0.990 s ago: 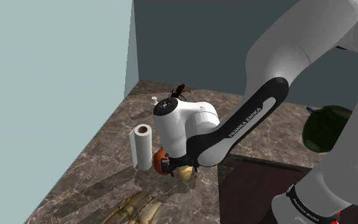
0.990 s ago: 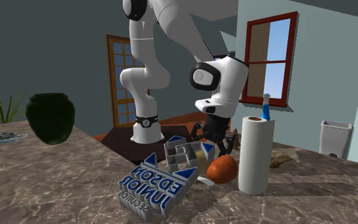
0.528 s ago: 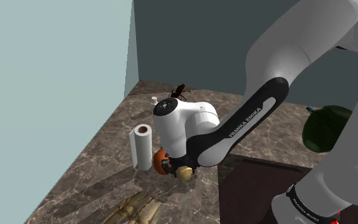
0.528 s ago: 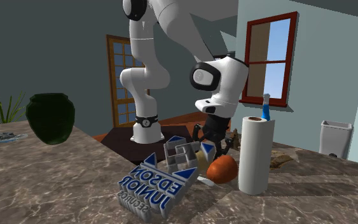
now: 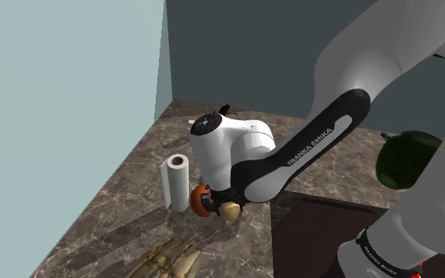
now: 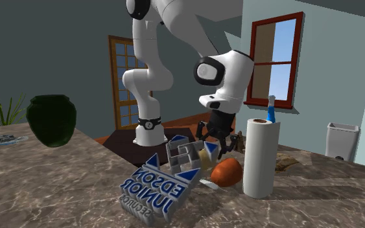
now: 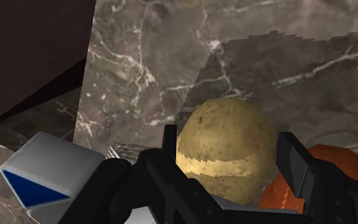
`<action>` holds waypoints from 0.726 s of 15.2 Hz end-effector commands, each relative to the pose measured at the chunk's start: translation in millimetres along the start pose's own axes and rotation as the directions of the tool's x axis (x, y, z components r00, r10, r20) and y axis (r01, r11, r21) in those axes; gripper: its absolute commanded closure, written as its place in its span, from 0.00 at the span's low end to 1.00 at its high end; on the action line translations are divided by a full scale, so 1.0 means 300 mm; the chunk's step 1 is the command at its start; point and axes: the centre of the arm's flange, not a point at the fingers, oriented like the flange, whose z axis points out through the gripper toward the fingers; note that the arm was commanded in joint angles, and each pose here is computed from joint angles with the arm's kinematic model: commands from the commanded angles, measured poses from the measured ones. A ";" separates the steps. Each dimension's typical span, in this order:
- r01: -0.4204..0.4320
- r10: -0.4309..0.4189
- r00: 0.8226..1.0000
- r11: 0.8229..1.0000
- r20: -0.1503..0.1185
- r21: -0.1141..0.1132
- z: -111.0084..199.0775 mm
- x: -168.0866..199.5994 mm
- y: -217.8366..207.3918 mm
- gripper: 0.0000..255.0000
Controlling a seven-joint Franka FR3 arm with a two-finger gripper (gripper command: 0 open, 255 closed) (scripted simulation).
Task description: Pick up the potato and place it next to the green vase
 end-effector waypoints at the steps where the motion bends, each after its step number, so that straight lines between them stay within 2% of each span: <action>1: 0.000 0.000 1.000 1.000 0.000 0.000 -0.036 0.000 0.010 1.00; 11: 0.000 0.000 1.000 1.000 0.000 0.000 -0.206 0.003 0.056 1.00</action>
